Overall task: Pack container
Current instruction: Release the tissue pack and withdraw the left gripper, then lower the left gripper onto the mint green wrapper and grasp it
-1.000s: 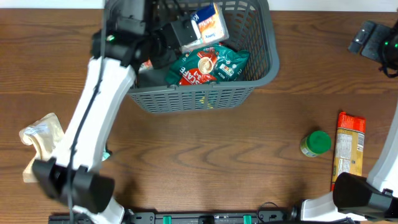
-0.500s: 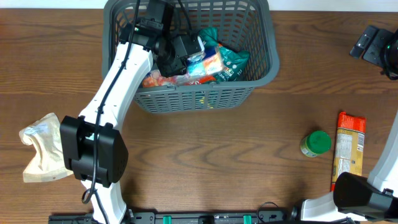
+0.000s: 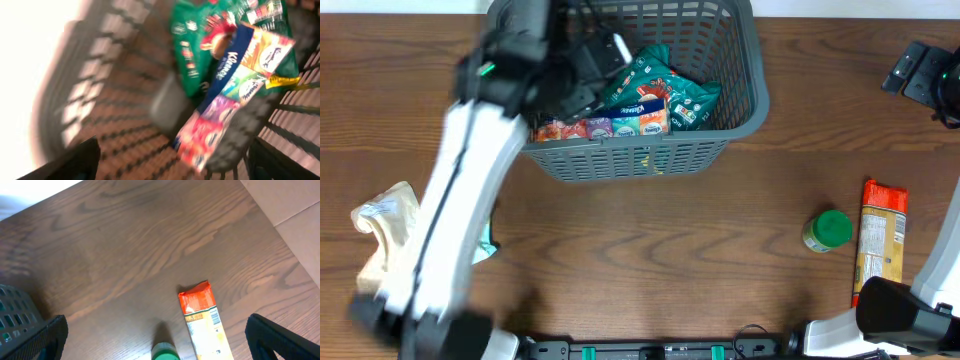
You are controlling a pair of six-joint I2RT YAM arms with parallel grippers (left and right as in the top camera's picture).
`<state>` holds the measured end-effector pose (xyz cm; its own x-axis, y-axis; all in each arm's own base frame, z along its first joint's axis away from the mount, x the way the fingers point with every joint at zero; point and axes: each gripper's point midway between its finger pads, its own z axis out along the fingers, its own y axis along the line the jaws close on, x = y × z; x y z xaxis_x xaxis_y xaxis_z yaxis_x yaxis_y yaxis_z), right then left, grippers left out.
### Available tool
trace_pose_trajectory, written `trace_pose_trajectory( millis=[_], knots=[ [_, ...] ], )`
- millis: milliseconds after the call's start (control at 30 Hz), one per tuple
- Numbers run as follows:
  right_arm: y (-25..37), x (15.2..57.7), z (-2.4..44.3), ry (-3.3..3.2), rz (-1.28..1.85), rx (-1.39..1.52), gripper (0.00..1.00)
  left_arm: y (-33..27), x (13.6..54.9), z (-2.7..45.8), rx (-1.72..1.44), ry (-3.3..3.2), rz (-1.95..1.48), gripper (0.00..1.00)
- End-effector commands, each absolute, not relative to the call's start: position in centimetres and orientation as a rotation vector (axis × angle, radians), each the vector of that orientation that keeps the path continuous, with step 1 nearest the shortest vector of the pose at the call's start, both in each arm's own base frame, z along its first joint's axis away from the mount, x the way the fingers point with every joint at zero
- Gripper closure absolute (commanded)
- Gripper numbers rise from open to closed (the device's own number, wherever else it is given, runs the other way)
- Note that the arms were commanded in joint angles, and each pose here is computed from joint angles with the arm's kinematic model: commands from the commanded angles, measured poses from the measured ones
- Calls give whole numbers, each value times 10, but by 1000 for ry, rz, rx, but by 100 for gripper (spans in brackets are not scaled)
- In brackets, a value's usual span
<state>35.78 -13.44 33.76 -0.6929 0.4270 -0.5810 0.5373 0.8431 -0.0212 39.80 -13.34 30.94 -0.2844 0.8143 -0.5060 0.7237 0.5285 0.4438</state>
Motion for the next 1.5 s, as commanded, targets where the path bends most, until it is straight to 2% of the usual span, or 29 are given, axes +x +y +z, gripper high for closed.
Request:
trace_pose_trajectory(
  millis=[0, 133, 267, 400, 633, 867, 1167, 1467],
  knots=[
    [-138, 353, 343, 2427, -276, 703, 1, -86, 364, 367, 879, 2118, 274, 16],
    [-138, 353, 343, 2437, -287, 672, 1, -31, 319, 382, 517, 2243, 288, 15],
    [-138, 354, 343, 2436, -286, 672, 1, 16, 275, 355, 400, 2461, 347, 14],
    [-139, 355, 344, 2427, -286, 671, 1, 35, 276, 326, 378, 2542, 325, 13],
    [-139, 356, 344, 2428, -290, 662, 1, 64, 277, 223, 292, 2748, 251, 13],
    [-139, 356, 344, 2429, -291, 657, 1, 69, 258, 141, 336, 2881, 217, 9],
    [-139, 355, 344, 2433, -293, 653, 1, 81, 242, 89, 285, 2930, 212, 7],
    [-138, 354, 343, 2439, -293, 654, 1, 88, 260, 54, 278, 2932, 177, 7]
  ],
)
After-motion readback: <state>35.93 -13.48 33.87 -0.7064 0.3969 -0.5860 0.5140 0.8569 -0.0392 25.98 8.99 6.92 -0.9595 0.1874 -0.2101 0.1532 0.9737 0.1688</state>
